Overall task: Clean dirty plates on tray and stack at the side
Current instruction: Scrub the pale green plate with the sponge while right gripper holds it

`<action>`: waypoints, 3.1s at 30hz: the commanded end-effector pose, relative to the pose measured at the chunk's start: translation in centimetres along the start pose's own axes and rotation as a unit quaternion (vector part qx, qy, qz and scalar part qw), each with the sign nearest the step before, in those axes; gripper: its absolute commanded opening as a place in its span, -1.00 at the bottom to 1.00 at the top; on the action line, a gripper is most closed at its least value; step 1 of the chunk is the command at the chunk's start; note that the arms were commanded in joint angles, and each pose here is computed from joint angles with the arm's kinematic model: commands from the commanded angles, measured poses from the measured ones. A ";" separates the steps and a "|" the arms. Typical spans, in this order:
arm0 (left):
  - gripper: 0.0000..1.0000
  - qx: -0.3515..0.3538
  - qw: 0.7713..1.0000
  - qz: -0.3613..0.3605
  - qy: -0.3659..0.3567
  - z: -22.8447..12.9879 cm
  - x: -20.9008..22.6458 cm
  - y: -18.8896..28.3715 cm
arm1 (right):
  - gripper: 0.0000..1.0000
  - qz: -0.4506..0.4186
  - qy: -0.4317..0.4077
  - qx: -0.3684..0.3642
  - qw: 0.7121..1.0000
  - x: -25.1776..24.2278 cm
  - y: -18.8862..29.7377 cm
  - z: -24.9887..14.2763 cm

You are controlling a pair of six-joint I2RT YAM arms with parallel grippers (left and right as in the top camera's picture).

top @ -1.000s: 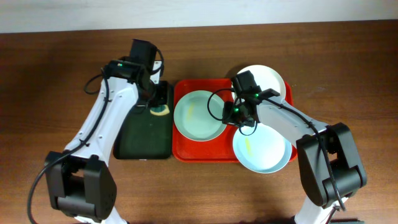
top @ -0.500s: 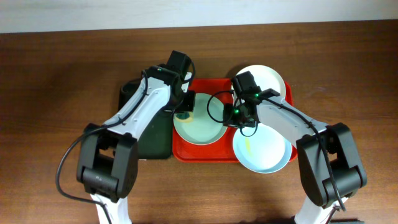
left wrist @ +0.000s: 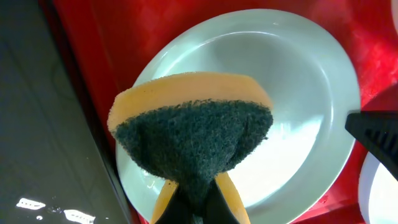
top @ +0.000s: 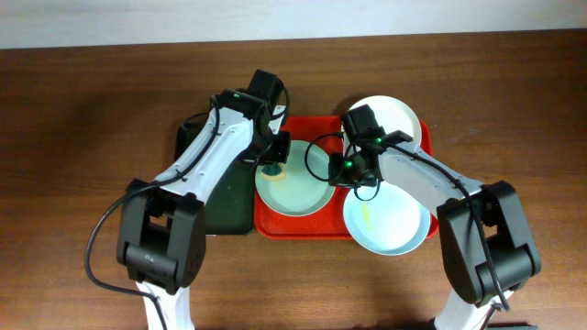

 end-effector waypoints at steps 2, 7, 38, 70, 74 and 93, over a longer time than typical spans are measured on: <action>-1.00 0.021 1.000 0.006 -0.011 0.0 0.0 -2.1 | -0.92 -0.006 0.008 0.000 1.000 0.0 -0.2 -0.1; -1.00 0.057 0.998 0.021 0.004 -0.7 0.9 -5.3 | -0.92 -0.006 0.008 0.000 1.000 0.0 -0.2 -0.1; -1.00 0.029 0.997 0.069 0.004 0.4 -0.3 -3.3 | -0.92 -0.006 0.008 0.000 1.000 0.0 -0.2 -0.1; -1.00 0.040 0.999 0.035 -0.009 -0.1 -0.4 -1.7 | -0.92 -0.005 0.008 -0.001 1.000 0.0 -0.2 -0.1; -1.00 0.064 0.997 0.038 -0.003 -0.5 -0.2 -4.3 | -0.92 -0.005 0.008 -0.002 1.000 0.0 -0.2 -0.1; -1.00 0.078 0.985 -0.152 -0.028 -0.4 -4.4 -3.1 | -0.92 -0.006 0.008 0.000 1.000 0.0 -0.3 -0.2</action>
Point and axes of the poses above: each gripper's point midway between its finger pads, its own y axis back along the fingers, its own x axis along the line the jaws close on, z = x × y, the point moved 3 cm from there along y, back along the fingers, and after that the axes turned 2 degrees about -y, right-handed, at the moved point
